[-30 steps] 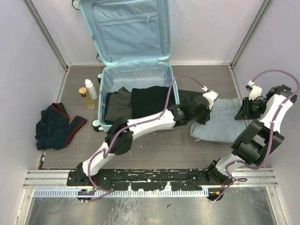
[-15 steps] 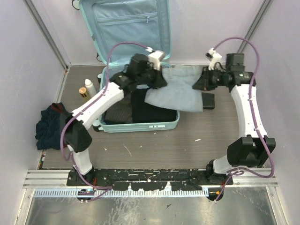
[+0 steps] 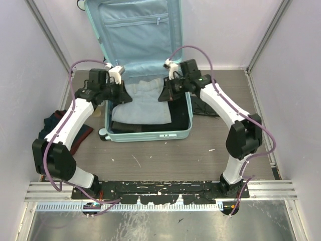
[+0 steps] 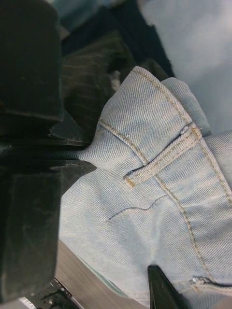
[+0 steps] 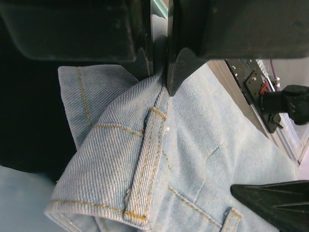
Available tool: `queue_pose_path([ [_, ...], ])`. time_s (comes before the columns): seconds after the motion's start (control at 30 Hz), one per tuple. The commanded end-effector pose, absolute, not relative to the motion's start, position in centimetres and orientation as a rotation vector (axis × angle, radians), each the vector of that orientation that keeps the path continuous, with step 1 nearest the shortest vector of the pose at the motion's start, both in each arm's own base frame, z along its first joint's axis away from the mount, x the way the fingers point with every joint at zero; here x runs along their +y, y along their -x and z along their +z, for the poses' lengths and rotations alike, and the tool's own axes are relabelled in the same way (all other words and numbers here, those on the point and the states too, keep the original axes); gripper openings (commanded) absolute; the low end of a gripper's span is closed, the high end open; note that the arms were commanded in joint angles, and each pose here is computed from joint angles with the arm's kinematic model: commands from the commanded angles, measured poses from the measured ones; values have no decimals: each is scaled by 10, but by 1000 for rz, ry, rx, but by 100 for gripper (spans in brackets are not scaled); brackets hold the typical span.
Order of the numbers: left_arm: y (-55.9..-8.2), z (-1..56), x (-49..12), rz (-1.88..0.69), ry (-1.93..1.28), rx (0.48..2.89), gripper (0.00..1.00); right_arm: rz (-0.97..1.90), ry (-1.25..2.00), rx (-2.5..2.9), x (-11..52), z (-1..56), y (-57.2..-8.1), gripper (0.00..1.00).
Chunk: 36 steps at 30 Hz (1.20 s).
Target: Pack the luggage
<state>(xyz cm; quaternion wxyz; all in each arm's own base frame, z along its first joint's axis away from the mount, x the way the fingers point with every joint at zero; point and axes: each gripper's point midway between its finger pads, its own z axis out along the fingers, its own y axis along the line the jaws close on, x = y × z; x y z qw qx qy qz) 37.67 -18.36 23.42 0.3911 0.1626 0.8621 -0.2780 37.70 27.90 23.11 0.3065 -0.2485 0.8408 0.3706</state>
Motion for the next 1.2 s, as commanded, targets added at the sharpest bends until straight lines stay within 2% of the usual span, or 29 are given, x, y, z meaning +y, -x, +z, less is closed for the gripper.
queue_pose_path([
  [0.0, -369, 226, -155, -617, -449, 2165, 0, 984, 707, 2113, 303, 245, -388, 1],
  [0.27, -370, 170, -123, -465, -376, 2225, 0, 945, 754, 2159, 319, 185, -389, 1],
  [0.4, -377, 156, -105, -377, -386, 2244, 0, 907, 752, 2172, 316, 173, -391, 2],
  [0.47, -380, 152, -100, -364, -404, 2258, 0, 910, 758, 2175, 314, 174, -388, 7],
  [0.53, -379, 151, -99, -370, -448, 2282, 3, 926, 768, 2189, 313, 175, -381, 18],
  [0.6, -370, 156, -102, -417, -516, 2302, 17, 896, 792, 2182, 306, 184, -378, 41],
  [0.67, -358, 170, -106, -479, -584, 2285, 41, 838, 785, 2153, 291, 200, -382, 63],
  [0.7, -350, 182, -109, -504, -630, 2267, 57, 812, 793, 2128, 283, 211, -384, 70],
  [0.73, -343, 191, -111, -523, -675, 2243, 68, 792, 798, 2101, 275, 223, -387, 75],
  [0.77, -337, 200, -114, -538, -723, 2211, 74, 780, 803, 2077, 269, 233, -388, 78],
  [0.83, -326, 217, -121, -575, -834, 2136, 85, 784, 848, 2020, 264, 252, -387, 79],
  [0.9, -320, 231, -130, -617, -934, 2041, 92, 822, 914, 1959, 271, 267, -378, 76],
  [1.03, -319, 251, -155, -724, -1109, 1844, 94, 924, 1010, 1877, 305, 275, -362, 70],
  [1.17, -333, 244, -172, -723, -1231, 1763, 96, 968, 1072, 1859, 340, 265, -366, 69],
])
